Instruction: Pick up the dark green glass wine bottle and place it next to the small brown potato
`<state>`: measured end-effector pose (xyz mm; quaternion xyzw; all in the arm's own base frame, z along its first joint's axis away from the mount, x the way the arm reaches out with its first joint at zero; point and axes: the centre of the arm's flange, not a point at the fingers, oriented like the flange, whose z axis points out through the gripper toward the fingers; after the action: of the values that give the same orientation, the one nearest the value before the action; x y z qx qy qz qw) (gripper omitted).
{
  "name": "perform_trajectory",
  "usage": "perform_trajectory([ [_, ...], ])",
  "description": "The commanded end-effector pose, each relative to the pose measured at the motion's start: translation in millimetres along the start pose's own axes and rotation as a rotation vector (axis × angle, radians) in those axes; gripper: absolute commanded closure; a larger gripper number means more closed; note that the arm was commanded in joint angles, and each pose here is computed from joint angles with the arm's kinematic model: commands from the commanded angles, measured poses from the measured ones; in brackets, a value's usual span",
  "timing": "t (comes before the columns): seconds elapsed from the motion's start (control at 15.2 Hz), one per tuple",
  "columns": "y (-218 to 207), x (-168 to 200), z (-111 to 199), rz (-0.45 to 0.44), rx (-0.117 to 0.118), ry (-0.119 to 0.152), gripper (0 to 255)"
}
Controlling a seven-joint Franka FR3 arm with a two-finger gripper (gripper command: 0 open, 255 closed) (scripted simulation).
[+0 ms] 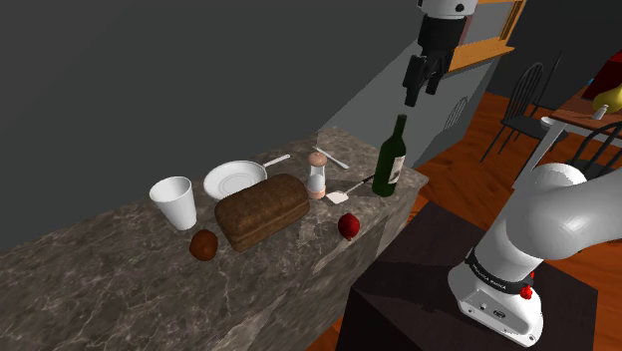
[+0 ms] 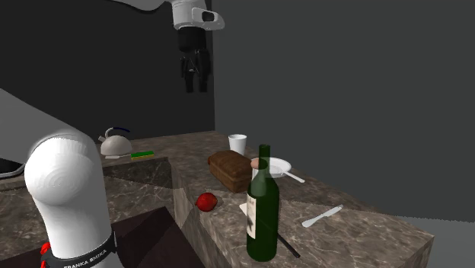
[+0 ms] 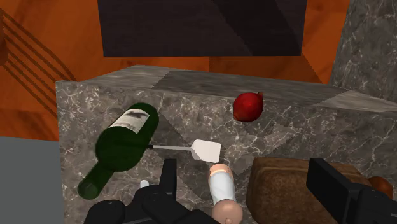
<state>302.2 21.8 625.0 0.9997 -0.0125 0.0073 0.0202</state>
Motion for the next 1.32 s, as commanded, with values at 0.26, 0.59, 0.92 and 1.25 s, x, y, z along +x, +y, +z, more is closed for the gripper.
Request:
perform_trajectory([
  [0.26,40,18,30,-0.009,0.011,0.018,0],
  [0.59,89,42,68,-0.021,0.024,0.04,0],
  [0.92,137,67,105,-0.033,0.038,0.062,0],
  [1.25,177,89,137,-0.043,0.049,0.081,0],
])
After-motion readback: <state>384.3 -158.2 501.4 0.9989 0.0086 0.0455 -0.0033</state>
